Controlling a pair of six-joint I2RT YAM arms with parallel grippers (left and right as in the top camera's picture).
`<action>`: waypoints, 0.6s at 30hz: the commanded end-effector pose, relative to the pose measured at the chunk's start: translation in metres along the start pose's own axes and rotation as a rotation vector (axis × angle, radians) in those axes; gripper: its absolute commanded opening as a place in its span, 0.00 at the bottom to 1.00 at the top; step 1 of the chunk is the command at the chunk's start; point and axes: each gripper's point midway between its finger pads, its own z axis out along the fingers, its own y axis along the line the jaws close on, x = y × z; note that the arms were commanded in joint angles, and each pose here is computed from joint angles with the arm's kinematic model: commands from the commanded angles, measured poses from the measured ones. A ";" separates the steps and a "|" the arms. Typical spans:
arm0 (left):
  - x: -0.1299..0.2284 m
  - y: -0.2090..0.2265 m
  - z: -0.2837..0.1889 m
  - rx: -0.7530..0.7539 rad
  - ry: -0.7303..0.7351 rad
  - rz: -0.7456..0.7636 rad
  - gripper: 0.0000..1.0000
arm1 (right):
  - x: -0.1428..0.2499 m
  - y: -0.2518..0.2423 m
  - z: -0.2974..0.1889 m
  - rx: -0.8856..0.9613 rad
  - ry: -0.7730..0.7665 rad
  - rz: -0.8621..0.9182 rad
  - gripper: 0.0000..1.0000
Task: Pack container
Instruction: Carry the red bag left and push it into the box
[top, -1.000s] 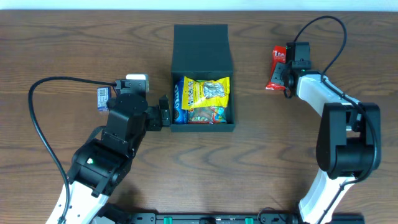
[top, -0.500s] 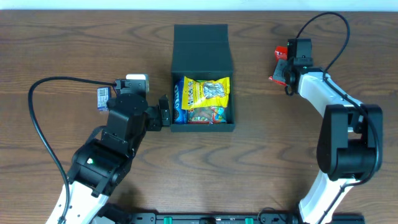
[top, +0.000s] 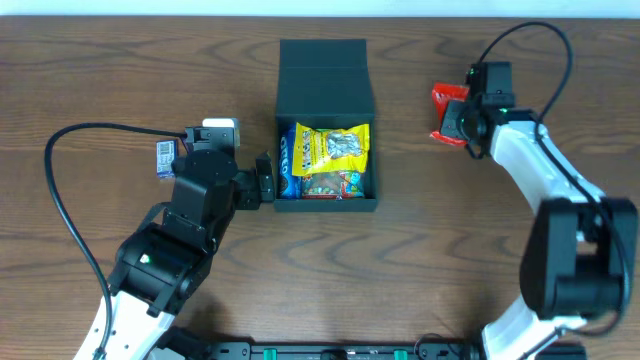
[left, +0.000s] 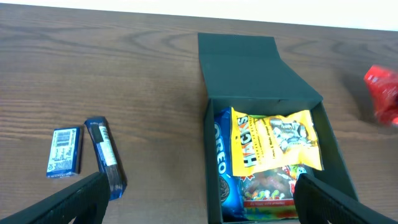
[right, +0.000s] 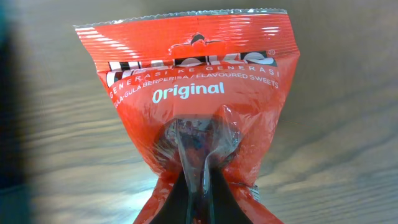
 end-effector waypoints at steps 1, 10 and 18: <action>-0.011 0.002 -0.005 -0.014 -0.034 0.004 0.96 | -0.017 0.039 -0.044 -0.157 -0.078 -0.131 0.01; -0.012 0.004 -0.005 -0.021 -0.036 0.005 0.95 | 0.015 0.137 -0.134 -0.507 -0.137 -0.546 0.01; -0.030 0.010 -0.039 -0.005 -0.147 -0.026 0.95 | 0.071 0.190 -0.157 -0.708 -0.153 -1.016 0.01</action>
